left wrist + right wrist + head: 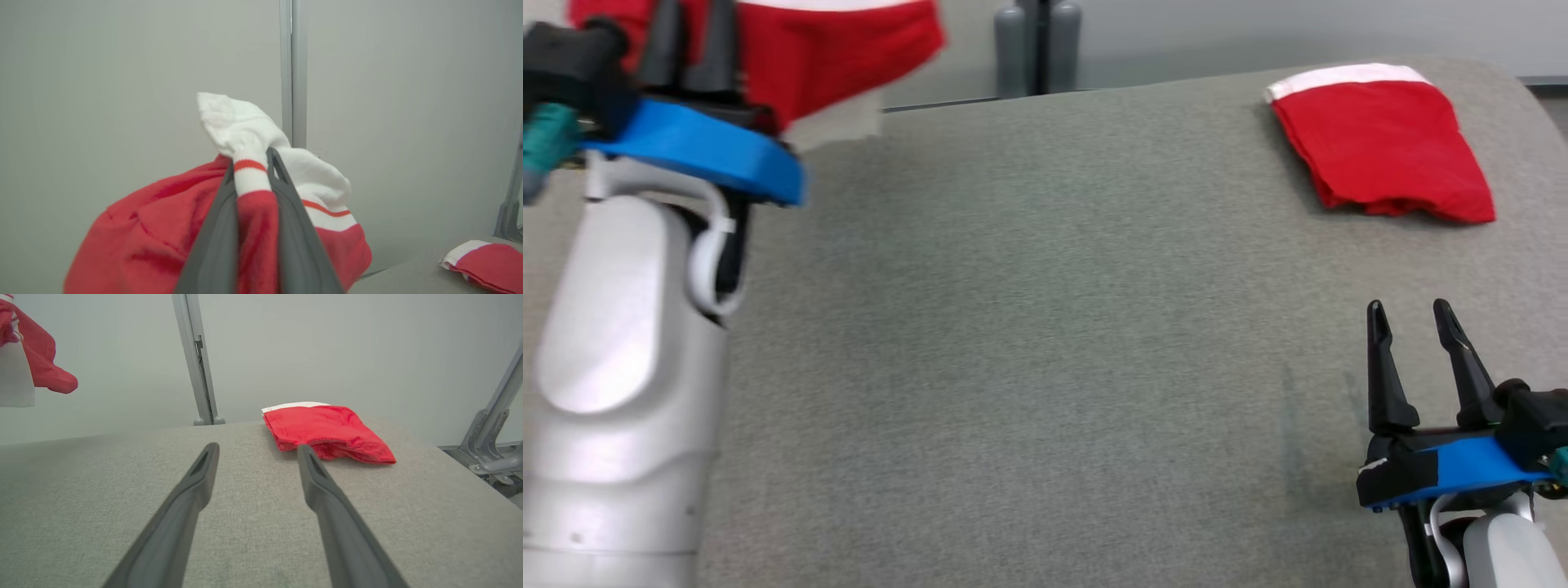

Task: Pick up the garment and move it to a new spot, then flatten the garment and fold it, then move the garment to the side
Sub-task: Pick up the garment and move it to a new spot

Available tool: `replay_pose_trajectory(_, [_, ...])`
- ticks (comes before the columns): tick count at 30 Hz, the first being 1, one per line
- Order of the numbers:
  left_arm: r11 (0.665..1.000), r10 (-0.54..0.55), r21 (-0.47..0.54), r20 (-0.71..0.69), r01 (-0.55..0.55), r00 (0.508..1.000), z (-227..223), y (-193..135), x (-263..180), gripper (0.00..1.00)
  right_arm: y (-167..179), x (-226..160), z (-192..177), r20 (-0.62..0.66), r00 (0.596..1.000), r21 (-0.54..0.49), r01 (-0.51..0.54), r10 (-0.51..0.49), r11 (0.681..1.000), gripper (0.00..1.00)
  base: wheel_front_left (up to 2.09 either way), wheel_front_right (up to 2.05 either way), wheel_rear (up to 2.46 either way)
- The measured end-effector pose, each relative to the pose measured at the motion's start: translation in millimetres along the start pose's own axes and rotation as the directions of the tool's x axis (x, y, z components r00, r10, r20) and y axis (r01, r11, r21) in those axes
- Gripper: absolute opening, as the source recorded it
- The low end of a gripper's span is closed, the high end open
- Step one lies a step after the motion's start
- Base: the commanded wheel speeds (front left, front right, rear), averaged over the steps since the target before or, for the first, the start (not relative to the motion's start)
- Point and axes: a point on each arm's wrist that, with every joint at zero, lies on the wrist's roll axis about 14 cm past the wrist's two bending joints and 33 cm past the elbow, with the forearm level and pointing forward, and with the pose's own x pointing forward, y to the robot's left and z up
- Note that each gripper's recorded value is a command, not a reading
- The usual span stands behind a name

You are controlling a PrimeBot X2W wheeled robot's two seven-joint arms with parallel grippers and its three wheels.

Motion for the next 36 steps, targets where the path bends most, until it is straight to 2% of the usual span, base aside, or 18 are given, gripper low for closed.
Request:
replay_pose_trajectory(2, [0.997, -0.071, -0.023, 0.005, 0.071, 0.997, 0, -32, 5, 0.0, -7, -4, -1, 0.001, 1.0, 0.005, 0.021, -0.021, 1.0, 1.0, 0.0, 0.0, 0.0])
replay_pose_trajectory(3, [0.989, -0.137, -0.049, -0.001, 0.137, 0.991, -4, -63, 5, 0.0, -13, -8, -3, -0.003, 0.999, 0.008, 0.038, -0.038, 0.999, 1.0, 0.0, 0.0, 0.0])
replay_pose_trajectory(10, [0.931, -0.344, -0.155, -0.071, 0.331, 0.936, -38, -158, -18, 0.0, -24, -13, -8, -0.009, 0.997, 0.012, 0.071, -0.071, 0.997, 1.0, 0.0, 0.0, 0.0])
replay_pose_trajectory(15, [0.885, -0.443, -0.241, -0.17, 0.399, 0.88, -79, -200, -50, 0.0, -27, -12, -11, -0.015, 0.997, 0.013, 0.082, -0.082, 0.997, 1.0, 0.0, 0.0, 0.0])
replay_pose_trajectory(22, [0.826, -0.55, -0.324, -0.286, 0.46, 0.785, -123, -243, -103, 0.0, -28, -12, -16, -0.025, 0.996, 0.017, 0.087, -0.087, 0.996, 1.0, 0.0, 0.0, 0.0])
replay_pose_trajectory(23, [0.821, -0.558, -0.331, -0.295, 0.465, 0.776, -127, -246, -109, 0.11, -28, -11, -17, -0.028, 0.996, 0.018, 0.086, -0.085, 0.996, 1.0, 0.0, 0.0, 0.0])
replay_pose_trajectory(24, [0.819, -0.563, -0.334, -0.303, 0.467, 0.769, -129, -248, -114, 0.91, -27, -11, -18, -0.031, 0.996, 0.019, 0.083, -0.082, 0.996, 1.0, 0.0, 0.0, 0.0])
replay_pose_trajectory(25, [0.816, -0.566, -0.337, -0.303, 0.469, 0.767, -130, -249, -118, 1.0, -25, -11, -19, -0.033, 0.996, 0.021, 0.08, -0.079, 0.997, 1.0, 0.0, 0.0, 0.0])
replay_pose_trajectory(29, [0.826, -0.544, -0.333, -0.259, 0.455, 0.798, -119, -245, -116, 1.0, -19, -9, -17, -0.024, 0.998, 0.029, 0.06, -0.06, 0.998, 1.0, 0.0, 0.0, 0.0])
replay_pose_trajectory(33, [0.87, -0.463, -0.296, -0.215, 0.395, 0.86, -101, -224, -104, 1.0, -12, -8, -14, -0.012, 0.999, 0.039, 0.041, -0.041, 0.998, 1.0, 0.0, 0.0, 0.0])
replay_pose_trajectory(36, [0.91, -0.379, -0.26, -0.198, 0.324, 0.904, -92, -195, -97, 1.0, -5, -7, -10, -0.001, 1.0, 0.043, 0.02, -0.02, 0.999, 1.0, 0.0, 0.0, 0.0])
